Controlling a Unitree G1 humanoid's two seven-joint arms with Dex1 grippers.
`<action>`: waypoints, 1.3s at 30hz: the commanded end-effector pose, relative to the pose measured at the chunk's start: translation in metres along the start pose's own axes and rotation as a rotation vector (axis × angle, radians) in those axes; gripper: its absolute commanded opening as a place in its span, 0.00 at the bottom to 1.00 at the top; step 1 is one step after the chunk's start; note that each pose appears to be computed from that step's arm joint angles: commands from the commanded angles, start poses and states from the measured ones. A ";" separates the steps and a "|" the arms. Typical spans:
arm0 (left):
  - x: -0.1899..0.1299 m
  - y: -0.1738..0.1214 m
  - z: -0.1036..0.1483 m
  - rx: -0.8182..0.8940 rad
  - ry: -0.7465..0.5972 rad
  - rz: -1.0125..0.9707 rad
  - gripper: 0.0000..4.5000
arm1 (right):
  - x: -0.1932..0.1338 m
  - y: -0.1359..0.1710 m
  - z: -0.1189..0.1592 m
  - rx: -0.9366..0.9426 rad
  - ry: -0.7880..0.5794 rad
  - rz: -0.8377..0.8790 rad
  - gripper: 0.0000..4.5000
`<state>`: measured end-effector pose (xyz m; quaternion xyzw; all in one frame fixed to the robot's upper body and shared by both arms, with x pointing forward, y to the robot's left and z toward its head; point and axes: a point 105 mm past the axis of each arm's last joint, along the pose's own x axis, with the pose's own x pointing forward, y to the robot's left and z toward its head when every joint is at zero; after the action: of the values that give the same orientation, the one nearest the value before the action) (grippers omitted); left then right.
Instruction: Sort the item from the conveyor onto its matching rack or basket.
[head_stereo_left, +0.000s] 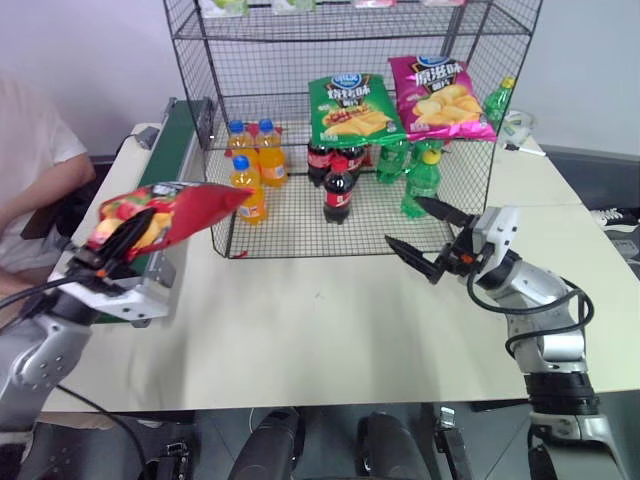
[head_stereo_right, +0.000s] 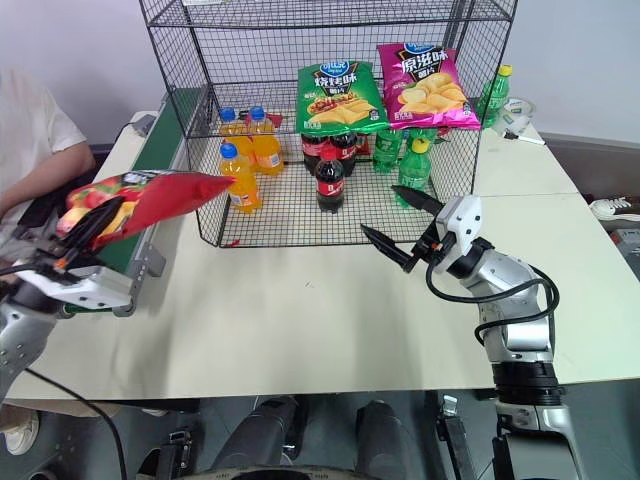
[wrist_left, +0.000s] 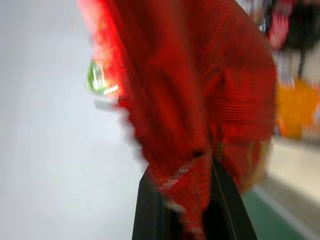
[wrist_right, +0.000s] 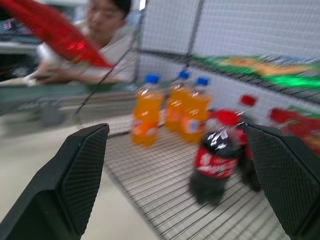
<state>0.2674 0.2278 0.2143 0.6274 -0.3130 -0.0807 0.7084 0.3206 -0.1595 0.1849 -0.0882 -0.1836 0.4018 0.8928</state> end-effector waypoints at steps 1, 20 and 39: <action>0.026 0.007 0.011 0.001 -0.086 0.048 0.01 | 0.001 -0.004 0.020 -0.042 -0.068 -0.035 1.00; 0.164 0.017 -0.044 0.169 0.036 0.272 0.01 | 0.006 0.006 0.023 -0.040 -0.073 -0.057 1.00; 0.203 -0.025 -0.059 0.052 0.265 0.125 0.01 | 0.010 0.012 0.028 -0.052 -0.066 -0.052 1.00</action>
<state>0.4636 0.1660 0.2346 0.6477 -0.2547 0.0269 0.7176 0.3131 -0.1465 0.1977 -0.0821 -0.2032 0.3761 0.9003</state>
